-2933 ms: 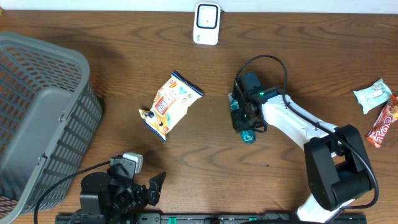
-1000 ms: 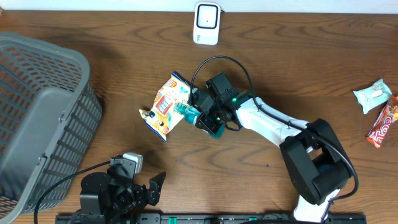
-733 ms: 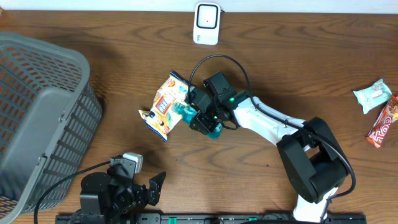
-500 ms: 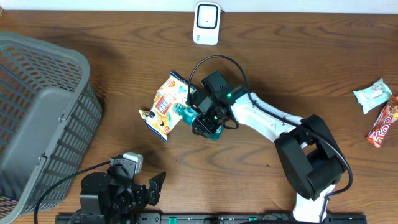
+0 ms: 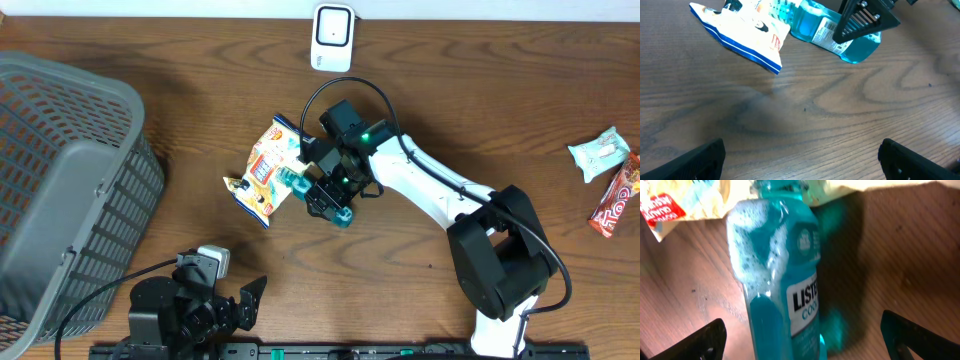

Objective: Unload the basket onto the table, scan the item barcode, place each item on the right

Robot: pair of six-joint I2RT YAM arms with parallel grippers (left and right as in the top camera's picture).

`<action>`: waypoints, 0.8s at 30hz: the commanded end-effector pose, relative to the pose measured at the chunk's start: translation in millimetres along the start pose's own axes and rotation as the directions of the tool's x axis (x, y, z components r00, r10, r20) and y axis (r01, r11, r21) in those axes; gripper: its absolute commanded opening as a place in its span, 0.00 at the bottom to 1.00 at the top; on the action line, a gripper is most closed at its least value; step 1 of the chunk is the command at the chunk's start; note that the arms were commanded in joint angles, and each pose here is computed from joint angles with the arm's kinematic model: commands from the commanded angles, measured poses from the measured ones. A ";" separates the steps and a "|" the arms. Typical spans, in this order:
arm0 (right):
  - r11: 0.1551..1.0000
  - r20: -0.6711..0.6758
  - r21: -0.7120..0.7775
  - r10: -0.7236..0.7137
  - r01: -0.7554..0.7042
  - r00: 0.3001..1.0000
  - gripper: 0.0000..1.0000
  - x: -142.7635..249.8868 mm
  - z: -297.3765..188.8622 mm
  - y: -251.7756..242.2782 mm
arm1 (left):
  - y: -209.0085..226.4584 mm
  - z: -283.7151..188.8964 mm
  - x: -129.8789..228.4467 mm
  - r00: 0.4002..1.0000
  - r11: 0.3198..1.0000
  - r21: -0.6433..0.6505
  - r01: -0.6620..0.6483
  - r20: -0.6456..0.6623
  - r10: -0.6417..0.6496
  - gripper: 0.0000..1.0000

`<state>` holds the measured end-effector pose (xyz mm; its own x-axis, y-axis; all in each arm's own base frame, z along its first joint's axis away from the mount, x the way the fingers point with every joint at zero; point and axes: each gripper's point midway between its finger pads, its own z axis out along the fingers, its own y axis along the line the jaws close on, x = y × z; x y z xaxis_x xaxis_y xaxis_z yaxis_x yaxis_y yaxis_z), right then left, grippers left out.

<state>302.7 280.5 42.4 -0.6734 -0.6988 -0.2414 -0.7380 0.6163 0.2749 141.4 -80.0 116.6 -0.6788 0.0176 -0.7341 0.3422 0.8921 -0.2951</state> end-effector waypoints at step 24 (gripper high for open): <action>0.998 -0.077 0.061 0.015 -0.010 0.997 0.78 48.8 15.7 7.2 | 0.1 -2.2 -2.4 1.000 1.000 -0.006 -0.012 0.009 0.012 0.98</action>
<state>277.3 249.8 26.7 -0.7019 -0.6942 -0.1593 -0.7108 0.6684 0.2191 141.3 -80.0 116.5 -0.6791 0.0176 -0.7339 0.3421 0.8921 -0.2952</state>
